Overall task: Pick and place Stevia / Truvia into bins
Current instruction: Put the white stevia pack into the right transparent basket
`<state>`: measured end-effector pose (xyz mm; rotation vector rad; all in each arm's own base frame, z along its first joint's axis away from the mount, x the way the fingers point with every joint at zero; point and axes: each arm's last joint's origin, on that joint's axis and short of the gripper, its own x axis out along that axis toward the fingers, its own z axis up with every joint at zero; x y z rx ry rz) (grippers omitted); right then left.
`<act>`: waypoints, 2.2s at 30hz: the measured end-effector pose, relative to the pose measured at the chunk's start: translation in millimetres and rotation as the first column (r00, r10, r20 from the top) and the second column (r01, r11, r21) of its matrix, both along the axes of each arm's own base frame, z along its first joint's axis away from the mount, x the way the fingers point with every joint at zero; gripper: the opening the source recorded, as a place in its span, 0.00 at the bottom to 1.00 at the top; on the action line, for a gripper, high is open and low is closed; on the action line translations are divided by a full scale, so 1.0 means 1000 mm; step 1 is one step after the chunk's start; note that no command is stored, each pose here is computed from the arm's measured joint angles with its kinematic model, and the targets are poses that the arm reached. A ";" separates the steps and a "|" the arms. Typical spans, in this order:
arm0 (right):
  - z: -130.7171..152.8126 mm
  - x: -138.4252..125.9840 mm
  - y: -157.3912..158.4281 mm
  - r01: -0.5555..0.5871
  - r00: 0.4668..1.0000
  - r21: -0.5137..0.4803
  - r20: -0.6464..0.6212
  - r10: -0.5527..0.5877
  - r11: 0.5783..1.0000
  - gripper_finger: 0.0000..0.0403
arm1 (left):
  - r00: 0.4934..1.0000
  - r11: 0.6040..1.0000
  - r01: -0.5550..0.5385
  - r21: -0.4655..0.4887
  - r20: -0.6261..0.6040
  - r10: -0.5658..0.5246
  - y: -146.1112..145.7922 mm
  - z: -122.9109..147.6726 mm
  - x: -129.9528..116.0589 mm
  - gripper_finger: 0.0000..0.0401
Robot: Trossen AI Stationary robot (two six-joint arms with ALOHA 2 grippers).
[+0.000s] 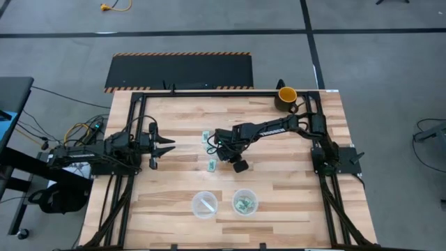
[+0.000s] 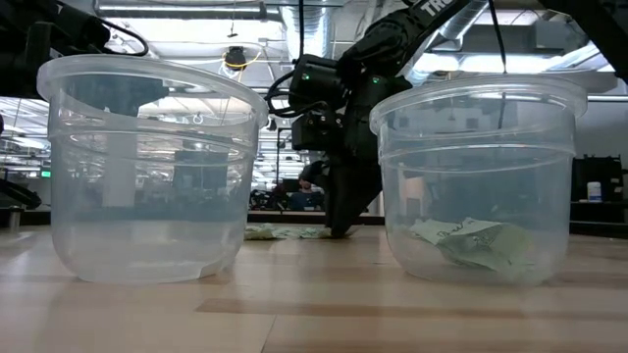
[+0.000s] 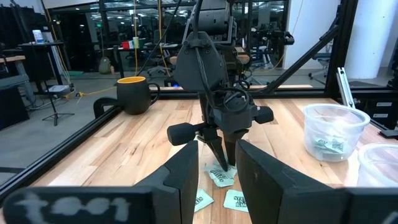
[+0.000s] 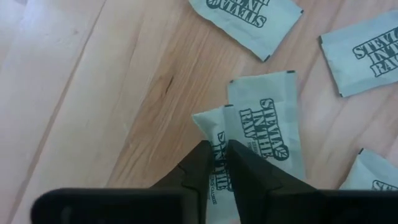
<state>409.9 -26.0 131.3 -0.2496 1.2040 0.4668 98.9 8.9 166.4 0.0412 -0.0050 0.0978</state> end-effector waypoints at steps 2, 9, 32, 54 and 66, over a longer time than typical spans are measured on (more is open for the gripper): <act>0.001 -0.001 0.000 0.000 1.000 0.001 -0.003 0.000 1.000 0.09 | 1.000 1.000 0.000 0.000 0.000 0.000 0.000 0.000 0.000 0.24; 0.008 0.001 0.003 0.003 1.000 -0.044 -0.028 -0.005 0.999 0.02 | 1.000 1.000 0.000 0.000 0.000 0.000 0.000 0.000 0.000 0.24; 0.033 0.004 0.016 0.028 0.996 -0.194 -0.077 -0.043 0.981 0.01 | 1.000 1.000 0.001 0.000 0.000 -0.001 0.000 0.000 0.000 0.24; 0.180 -0.091 0.019 0.116 0.921 0.038 0.370 -0.122 0.992 0.00 | 1.000 1.000 0.000 0.000 0.000 0.000 0.000 0.000 0.000 0.24; 0.117 -0.154 0.086 -0.076 0.729 0.168 0.682 -0.061 0.983 0.00 | 1.000 1.000 -0.001 0.000 0.000 0.001 0.000 0.000 0.000 0.24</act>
